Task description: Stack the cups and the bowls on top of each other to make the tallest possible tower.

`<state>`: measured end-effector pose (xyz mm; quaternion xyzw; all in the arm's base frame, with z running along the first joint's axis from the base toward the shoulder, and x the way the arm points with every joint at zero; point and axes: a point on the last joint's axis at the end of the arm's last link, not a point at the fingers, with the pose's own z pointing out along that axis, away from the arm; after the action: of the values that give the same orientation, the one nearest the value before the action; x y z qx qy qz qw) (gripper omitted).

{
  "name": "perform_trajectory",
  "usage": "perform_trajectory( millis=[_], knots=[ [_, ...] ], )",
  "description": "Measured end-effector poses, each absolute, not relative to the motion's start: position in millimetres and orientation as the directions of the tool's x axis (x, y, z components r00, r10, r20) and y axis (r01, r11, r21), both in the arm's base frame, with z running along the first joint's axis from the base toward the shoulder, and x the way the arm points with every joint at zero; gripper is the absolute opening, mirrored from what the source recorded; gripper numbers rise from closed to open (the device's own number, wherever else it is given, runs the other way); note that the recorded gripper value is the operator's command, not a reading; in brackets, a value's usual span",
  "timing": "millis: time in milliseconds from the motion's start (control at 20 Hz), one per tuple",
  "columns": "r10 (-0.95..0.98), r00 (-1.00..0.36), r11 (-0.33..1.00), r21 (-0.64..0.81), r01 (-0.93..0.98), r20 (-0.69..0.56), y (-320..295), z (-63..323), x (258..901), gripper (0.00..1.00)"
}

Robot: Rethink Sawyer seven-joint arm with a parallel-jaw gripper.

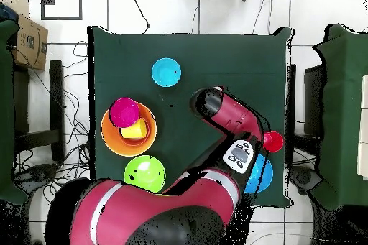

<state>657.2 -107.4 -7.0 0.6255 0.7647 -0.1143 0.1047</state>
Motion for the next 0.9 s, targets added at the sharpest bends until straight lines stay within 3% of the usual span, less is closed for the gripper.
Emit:
perform_trajectory(
  millis=[900],
  knots=[
    [0.938, -0.185, 0.178, -0.053, 0.983, -0.294, -104.9, -5.9, 646.5, 1.0]
  ],
)
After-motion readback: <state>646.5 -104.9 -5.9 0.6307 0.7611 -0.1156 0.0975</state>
